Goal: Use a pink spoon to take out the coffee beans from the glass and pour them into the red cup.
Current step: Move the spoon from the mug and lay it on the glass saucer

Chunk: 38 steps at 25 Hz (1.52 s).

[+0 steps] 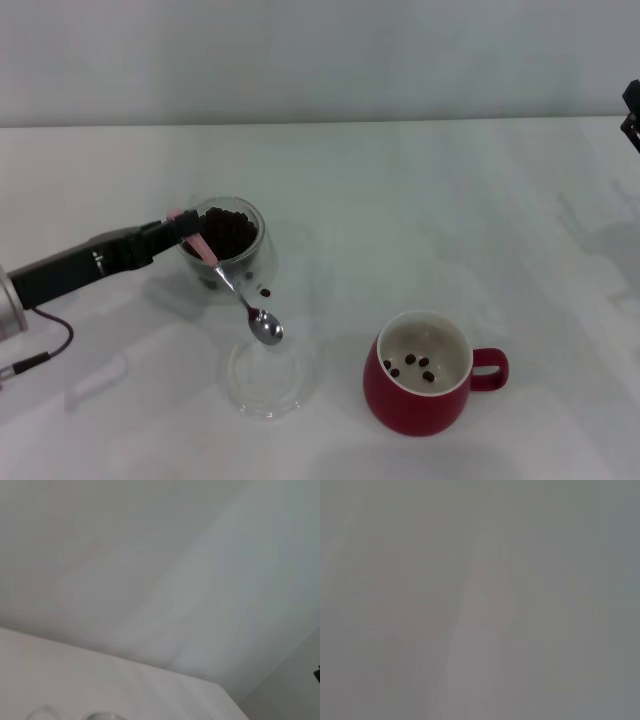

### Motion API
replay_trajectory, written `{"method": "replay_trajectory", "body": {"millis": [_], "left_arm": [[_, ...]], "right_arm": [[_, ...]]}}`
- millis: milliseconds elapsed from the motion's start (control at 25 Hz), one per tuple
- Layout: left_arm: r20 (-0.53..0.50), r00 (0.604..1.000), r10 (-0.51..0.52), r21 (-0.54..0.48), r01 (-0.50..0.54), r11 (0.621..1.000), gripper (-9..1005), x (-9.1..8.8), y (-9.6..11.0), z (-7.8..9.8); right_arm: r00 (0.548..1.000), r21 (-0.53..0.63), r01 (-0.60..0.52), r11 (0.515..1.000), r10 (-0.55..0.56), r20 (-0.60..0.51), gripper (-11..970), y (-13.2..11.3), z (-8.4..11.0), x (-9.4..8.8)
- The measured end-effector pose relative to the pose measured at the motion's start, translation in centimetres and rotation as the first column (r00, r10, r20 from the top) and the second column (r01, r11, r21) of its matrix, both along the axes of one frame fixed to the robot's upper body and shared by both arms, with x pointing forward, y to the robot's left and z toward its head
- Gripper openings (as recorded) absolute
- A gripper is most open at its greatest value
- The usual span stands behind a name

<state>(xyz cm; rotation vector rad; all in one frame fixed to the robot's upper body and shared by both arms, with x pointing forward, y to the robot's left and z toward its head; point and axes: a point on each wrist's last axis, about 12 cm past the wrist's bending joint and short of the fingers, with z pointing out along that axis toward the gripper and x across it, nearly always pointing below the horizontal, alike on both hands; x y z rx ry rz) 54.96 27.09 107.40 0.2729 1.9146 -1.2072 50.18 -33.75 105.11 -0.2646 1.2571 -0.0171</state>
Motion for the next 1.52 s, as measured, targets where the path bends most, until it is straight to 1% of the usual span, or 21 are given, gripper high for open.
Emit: {"method": "replay_trajectory", "body": {"millis": [400,720,1000,1200,1400,1520], "left_arm": [[-0.081,0.997,0.010,0.019,-0.008,1.000,135,-0.8,-1.0,-2.2],[-0.139,0.990,0.027,0.041,-0.022,0.999,134,-0.8,-2.0,-3.5],[-0.144,0.989,0.031,0.046,-0.024,0.999,134,-0.8,-2.3,-3.7],[-0.123,0.992,0.022,0.058,-0.015,0.998,158,-0.8,-2.3,-3.7],[-0.106,0.994,0.031,0.065,-0.025,0.998,360,-1.0,-2.1,-3.9],[-0.091,0.995,0.034,0.073,-0.027,0.997,423,-1.2,-1.9,-4.0]], "right_arm": [[1.000,0.009,0.012,1.000,-0.012,-0.010,835,-0.1,-0.3,-0.4],[0.999,0.010,0.024,1.000,-0.024,-0.027,835,-0.4,-0.6,-0.8],[0.999,0.008,0.023,1.000,-0.023,-0.028,835,-0.4,-0.6,-0.9],[0.999,0.005,0.019,1.000,-0.018,-0.029,835,-0.4,-0.6,-0.8],[0.999,-0.001,0.016,1.000,-0.016,-0.036,835,-0.4,-0.6,-0.7],[0.999,0.006,0.009,1.000,-0.009,-0.033,835,-0.4,-0.6,-0.6]]}}
